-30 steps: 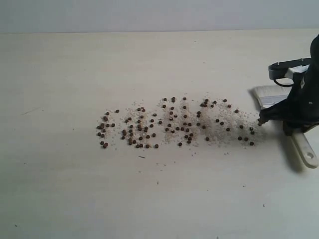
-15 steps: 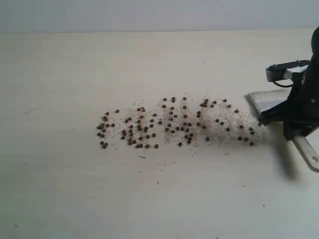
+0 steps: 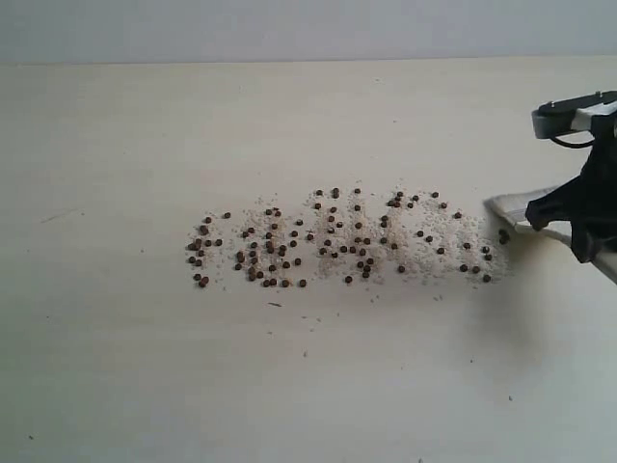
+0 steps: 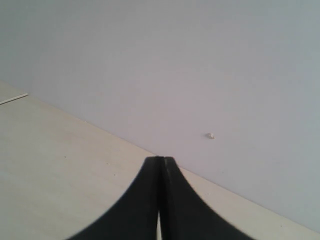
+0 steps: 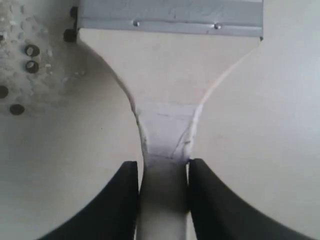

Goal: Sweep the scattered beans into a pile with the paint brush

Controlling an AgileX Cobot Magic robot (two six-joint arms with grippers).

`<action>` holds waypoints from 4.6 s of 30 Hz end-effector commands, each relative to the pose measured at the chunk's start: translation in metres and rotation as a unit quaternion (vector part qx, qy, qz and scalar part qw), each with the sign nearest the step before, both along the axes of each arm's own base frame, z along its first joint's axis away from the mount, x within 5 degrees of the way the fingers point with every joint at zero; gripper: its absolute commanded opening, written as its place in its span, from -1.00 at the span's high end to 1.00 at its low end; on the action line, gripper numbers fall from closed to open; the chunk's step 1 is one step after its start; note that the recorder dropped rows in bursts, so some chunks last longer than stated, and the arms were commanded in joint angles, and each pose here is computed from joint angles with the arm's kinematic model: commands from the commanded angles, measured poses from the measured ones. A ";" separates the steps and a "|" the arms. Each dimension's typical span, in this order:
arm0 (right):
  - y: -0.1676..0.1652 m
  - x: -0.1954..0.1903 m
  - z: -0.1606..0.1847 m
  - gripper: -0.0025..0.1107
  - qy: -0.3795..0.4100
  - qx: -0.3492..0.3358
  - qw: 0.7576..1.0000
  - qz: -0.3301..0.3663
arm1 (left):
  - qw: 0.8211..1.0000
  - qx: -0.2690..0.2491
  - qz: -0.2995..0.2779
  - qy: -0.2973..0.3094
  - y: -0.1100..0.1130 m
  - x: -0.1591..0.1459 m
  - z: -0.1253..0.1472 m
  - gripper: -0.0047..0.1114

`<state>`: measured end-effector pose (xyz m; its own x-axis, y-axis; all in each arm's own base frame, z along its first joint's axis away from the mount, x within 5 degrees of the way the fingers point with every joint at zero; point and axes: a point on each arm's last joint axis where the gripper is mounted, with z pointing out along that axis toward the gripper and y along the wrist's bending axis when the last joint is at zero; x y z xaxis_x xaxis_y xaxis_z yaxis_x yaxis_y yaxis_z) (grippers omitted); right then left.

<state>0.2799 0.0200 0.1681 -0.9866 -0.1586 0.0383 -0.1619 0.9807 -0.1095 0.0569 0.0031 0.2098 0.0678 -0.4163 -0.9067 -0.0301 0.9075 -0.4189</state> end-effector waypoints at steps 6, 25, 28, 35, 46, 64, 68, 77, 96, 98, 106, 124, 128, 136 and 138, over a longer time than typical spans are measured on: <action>0.000 -0.007 0.024 0.96 0.022 0.008 1.000 0.018 | 1.000 -0.004 0.001 -0.002 0.000 0.000 0.000 0.92; 0.001 -0.010 0.056 0.96 -0.016 0.020 1.000 0.012 | 1.000 -0.004 0.001 -0.002 0.000 0.000 0.000 0.92; 0.001 -0.009 0.053 0.96 -0.010 0.018 1.000 0.013 | 1.000 -0.004 0.001 -0.002 0.000 0.000 0.000 0.92; 0.002 -0.003 0.052 0.96 -0.039 0.023 0.999 0.014 | 1.000 -0.004 0.001 -0.002 0.000 0.000 0.000 0.92; 0.004 0.007 0.030 0.96 -0.077 0.031 0.996 0.012 | 1.000 -0.004 0.001 -0.002 0.000 0.000 0.000 0.92; 0.005 0.018 -0.011 0.96 -0.037 0.028 0.999 0.002 | 1.000 -0.004 0.001 -0.002 0.000 0.000 0.000 0.92; 0.006 0.019 -0.025 0.96 -0.038 0.030 0.999 0.001 | 1.000 -0.004 0.001 -0.002 0.000 0.000 0.000 0.92; 0.007 0.024 -0.044 0.96 -0.032 0.032 0.999 -0.005 | 1.000 -0.004 0.001 -0.002 0.000 0.000 0.000 0.92; 0.007 0.031 -0.059 0.36 -0.026 0.031 0.999 -0.009 | 1.000 -0.004 0.001 -0.002 0.000 0.000 0.000 0.92; 0.008 0.035 -0.056 0.29 -0.030 0.031 0.999 -0.009 | 1.000 -0.004 0.001 -0.002 0.000 0.000 0.000 0.92; 0.009 0.042 -0.054 0.28 -0.060 0.036 0.998 -0.005 | 1.000 -0.004 0.001 -0.002 0.000 0.000 0.000 0.92; 0.007 0.036 -0.084 0.84 0.005 0.022 1.000 -0.002 | 1.000 -0.004 0.001 -0.002 0.000 0.000 0.000 0.92; 0.007 0.036 -0.080 0.96 0.002 0.021 1.000 0.001 | 1.000 -0.004 0.001 -0.002 0.000 0.000 0.000 0.92; 0.007 0.038 -0.046 0.96 -0.052 0.026 0.998 0.016 | 1.000 -0.004 0.001 -0.002 0.000 0.000 0.000 0.92; 0.007 0.039 -0.040 0.96 -0.063 0.027 0.997 0.017 | 1.000 -0.004 0.001 -0.002 0.000 0.000 0.000 0.92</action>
<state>0.3183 0.0286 0.1173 -0.9838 -0.1694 -0.0585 -0.1654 0.9840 -0.0669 0.0569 0.0031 0.2096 0.0665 -0.4164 -0.9068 -0.0305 0.9075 -0.4190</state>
